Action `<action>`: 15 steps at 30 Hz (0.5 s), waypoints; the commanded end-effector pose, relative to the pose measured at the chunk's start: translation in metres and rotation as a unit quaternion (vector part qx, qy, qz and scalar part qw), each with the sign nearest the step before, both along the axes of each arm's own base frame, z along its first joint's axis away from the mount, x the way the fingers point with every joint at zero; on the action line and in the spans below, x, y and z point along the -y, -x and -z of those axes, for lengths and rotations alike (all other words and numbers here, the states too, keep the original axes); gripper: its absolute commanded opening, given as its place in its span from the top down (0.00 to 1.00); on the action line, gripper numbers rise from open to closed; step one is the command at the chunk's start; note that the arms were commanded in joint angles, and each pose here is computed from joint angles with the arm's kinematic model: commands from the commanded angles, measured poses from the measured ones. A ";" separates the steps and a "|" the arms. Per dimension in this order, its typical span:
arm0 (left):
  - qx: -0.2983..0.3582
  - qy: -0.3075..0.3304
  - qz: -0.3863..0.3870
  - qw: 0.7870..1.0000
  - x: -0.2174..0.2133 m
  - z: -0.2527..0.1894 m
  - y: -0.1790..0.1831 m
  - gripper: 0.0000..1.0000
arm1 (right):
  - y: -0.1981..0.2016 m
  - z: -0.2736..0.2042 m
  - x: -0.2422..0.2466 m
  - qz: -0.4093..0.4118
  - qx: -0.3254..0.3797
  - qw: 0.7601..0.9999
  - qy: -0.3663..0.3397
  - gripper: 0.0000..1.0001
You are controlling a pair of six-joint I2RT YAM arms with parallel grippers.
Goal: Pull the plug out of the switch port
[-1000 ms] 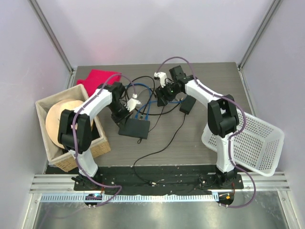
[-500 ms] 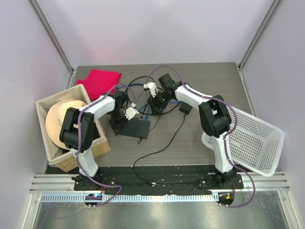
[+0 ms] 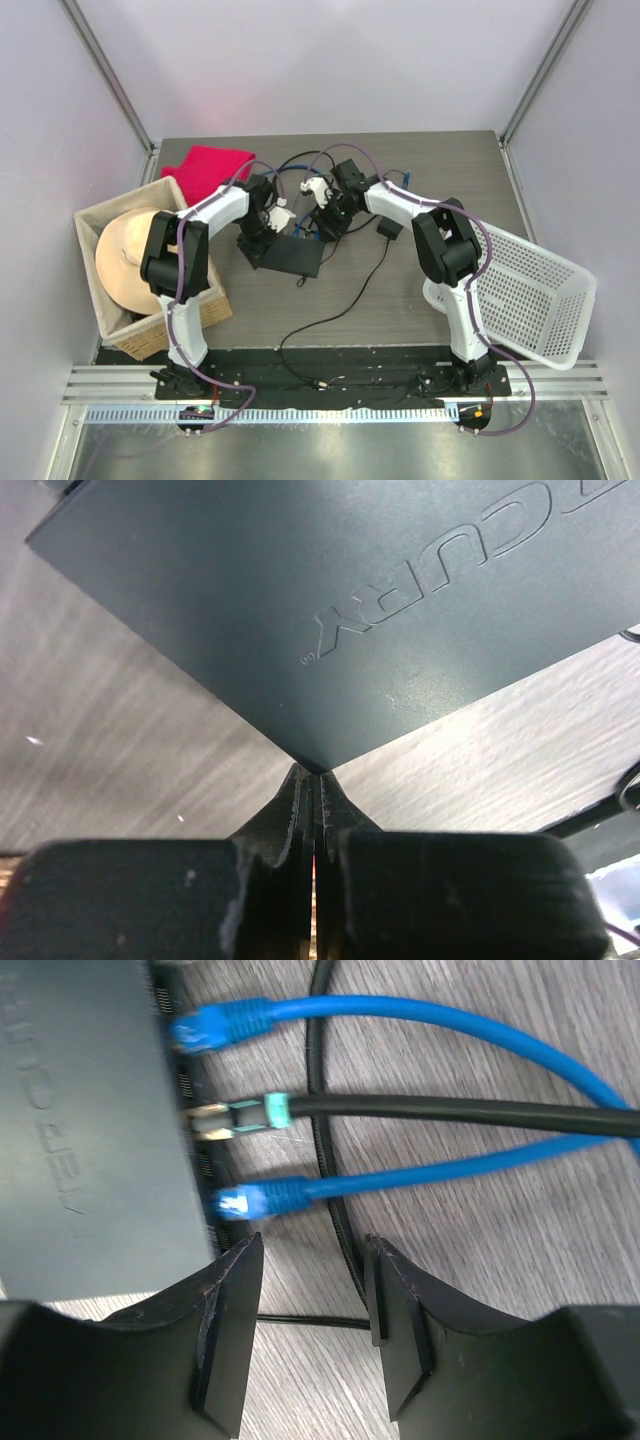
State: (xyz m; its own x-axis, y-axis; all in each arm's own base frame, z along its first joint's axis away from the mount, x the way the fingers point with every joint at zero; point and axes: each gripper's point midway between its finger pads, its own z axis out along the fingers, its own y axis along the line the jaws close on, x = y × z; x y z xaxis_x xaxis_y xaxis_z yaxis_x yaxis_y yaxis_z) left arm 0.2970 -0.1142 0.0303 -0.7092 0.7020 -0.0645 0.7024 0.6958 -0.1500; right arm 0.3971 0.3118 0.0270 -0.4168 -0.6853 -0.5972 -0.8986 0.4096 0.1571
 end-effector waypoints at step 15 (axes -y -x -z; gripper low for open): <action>0.029 0.088 -0.047 0.995 0.034 -0.028 -0.022 1.00 | 0.005 -0.006 0.030 0.020 0.029 0.998 0.049 0.44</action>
State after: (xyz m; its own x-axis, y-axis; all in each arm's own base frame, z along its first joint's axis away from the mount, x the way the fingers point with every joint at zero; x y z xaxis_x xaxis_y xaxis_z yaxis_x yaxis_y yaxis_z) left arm 0.3121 -0.1322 0.0362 -0.7417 0.6589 -0.1250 0.6693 0.7152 -0.2013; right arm 0.3994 0.2911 0.0260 -0.4043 -0.7139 -0.5717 -0.8916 0.4470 0.0723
